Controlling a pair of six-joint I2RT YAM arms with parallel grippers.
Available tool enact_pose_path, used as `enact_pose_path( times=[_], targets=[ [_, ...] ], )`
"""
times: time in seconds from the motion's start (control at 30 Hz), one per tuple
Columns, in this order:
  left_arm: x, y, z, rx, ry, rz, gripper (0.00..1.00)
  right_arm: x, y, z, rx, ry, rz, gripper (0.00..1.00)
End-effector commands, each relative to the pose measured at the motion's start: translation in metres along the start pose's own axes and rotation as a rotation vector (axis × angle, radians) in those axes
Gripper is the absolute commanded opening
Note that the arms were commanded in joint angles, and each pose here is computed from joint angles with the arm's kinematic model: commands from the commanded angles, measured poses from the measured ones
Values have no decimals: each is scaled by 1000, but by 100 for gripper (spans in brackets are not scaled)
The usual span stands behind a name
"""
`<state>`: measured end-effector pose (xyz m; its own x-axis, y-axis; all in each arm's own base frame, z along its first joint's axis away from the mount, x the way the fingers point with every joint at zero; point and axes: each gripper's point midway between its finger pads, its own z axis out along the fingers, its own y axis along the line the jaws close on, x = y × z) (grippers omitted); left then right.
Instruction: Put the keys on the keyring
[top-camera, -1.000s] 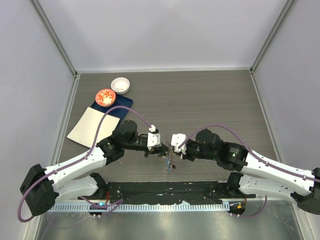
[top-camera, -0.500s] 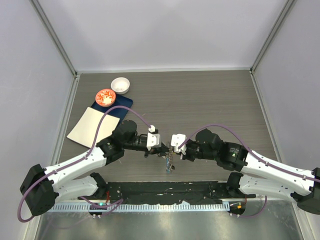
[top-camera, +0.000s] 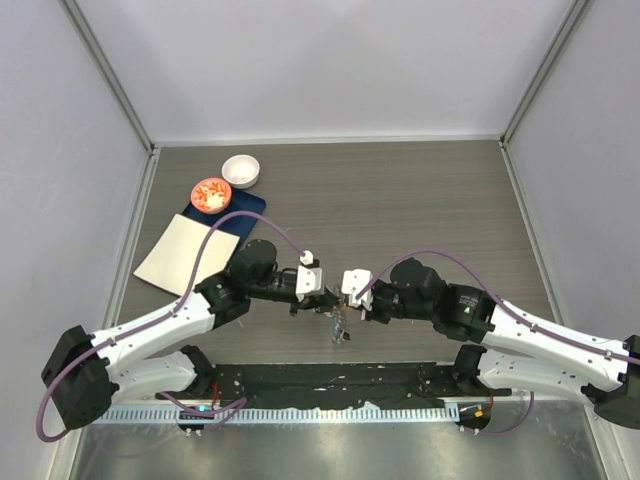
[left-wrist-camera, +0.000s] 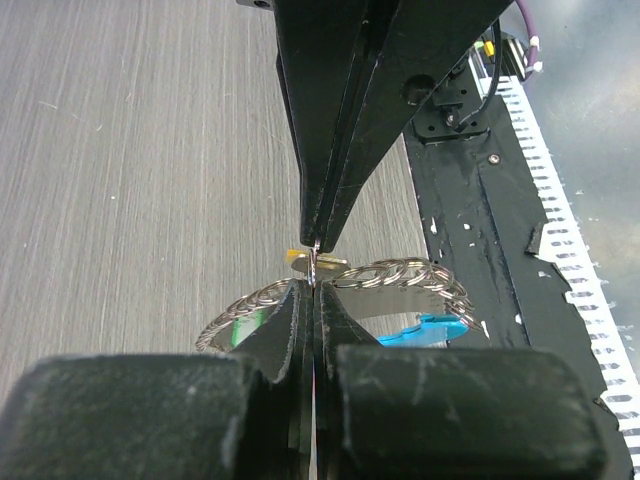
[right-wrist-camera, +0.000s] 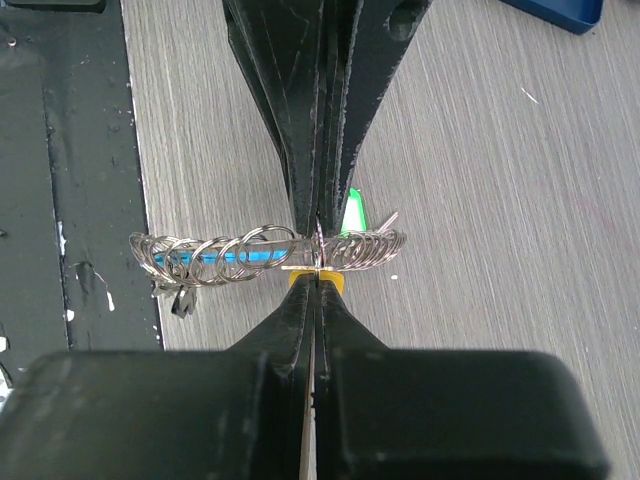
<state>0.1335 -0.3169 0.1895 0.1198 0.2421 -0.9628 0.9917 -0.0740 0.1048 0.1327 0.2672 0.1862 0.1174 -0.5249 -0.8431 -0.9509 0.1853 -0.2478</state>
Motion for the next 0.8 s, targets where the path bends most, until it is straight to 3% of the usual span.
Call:
enact_pose_path(
  times=[0.0,0.77],
  targets=[
    [-21,2,3,13,-32,53,0,-23,-4,0,2,-69,-16,1],
    [-8,0,9,22,50,24,0,-25,-5,-1,3,-72,-20,1]
  ],
)
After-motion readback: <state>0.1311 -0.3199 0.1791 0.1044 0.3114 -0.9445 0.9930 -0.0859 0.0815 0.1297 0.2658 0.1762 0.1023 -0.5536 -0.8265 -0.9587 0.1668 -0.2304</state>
